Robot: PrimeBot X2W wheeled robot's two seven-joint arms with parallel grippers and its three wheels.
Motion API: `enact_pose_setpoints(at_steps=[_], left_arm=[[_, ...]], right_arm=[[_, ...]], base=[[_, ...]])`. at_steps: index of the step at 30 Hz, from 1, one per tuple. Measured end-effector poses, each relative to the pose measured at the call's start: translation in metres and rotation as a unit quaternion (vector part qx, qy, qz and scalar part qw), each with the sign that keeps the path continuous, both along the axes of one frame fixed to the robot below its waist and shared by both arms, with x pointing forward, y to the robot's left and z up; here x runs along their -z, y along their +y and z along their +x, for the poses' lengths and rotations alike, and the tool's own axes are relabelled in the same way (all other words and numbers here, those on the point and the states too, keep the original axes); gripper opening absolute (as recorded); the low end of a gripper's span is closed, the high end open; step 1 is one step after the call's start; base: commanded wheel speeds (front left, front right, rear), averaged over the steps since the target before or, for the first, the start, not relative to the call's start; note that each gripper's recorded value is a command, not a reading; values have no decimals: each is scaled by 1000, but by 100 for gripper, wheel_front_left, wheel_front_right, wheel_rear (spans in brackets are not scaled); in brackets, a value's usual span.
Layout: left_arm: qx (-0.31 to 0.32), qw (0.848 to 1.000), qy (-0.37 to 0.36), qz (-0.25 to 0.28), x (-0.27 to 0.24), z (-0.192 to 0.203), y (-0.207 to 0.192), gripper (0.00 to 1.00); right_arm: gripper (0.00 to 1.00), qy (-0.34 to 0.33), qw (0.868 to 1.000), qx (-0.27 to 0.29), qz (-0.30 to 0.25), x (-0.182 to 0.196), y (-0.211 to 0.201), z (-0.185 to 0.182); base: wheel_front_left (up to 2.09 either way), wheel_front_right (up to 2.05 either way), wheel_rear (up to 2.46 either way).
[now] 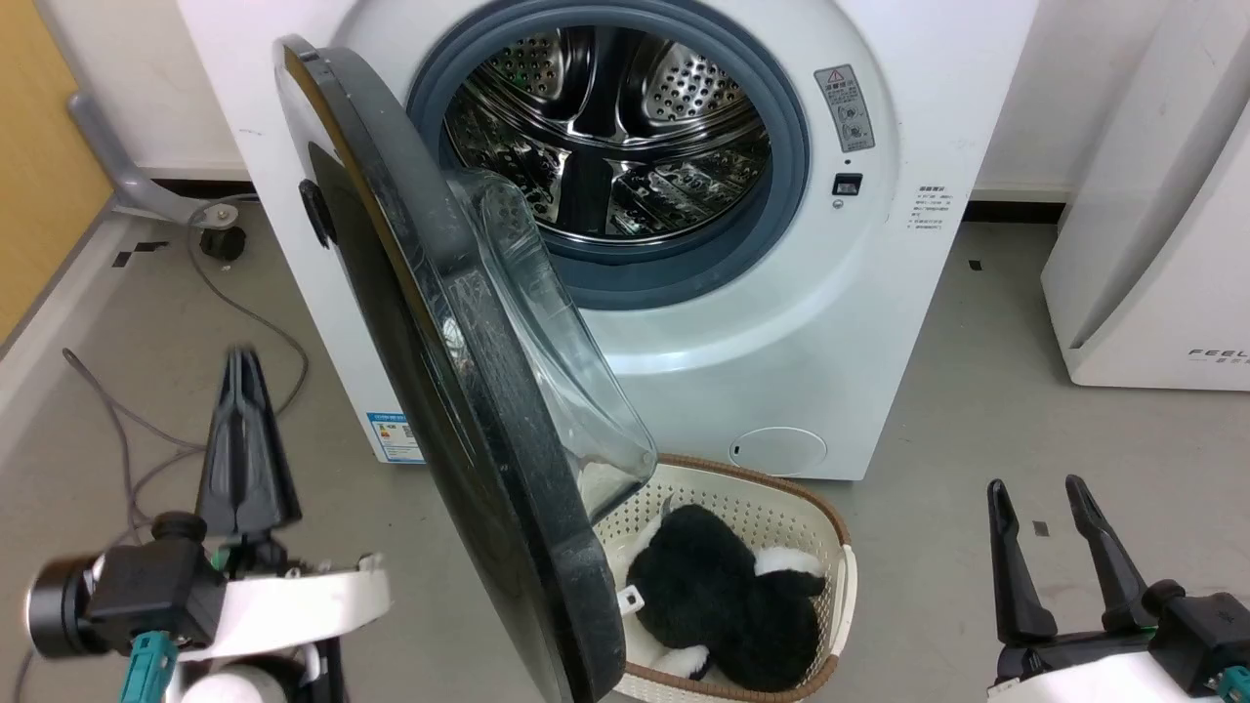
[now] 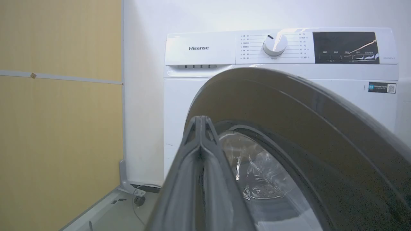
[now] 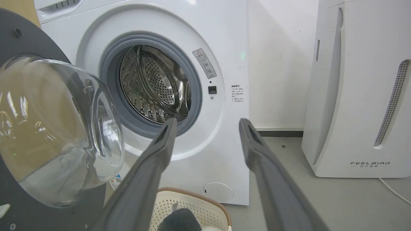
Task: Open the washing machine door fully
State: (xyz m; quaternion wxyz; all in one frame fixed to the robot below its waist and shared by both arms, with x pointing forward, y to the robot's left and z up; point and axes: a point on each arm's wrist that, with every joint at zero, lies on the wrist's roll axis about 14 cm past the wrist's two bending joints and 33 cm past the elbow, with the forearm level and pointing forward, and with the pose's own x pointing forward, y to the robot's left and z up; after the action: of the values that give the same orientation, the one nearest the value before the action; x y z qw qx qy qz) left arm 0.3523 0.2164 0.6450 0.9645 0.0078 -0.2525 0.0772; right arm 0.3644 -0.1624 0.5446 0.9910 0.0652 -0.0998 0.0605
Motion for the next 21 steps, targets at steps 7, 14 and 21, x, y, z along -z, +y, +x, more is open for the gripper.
enact_pose_setpoints(at_steps=[7,14,21], left_arm=[[64,994,-90,18,-54,-14,-40,0],[138,981,-130,43,-77,-27,-87,0],[186,971,-139,48,-80,-39,-116,0]], right_arm=[[100,3,1000,0,0,2,0,-1],[100,4,1000,-4,0,3,2,1],[100,4,1000,-7,0,2,5,1]], base=[[0,0,0],[0,0,0],[0,0,0]])
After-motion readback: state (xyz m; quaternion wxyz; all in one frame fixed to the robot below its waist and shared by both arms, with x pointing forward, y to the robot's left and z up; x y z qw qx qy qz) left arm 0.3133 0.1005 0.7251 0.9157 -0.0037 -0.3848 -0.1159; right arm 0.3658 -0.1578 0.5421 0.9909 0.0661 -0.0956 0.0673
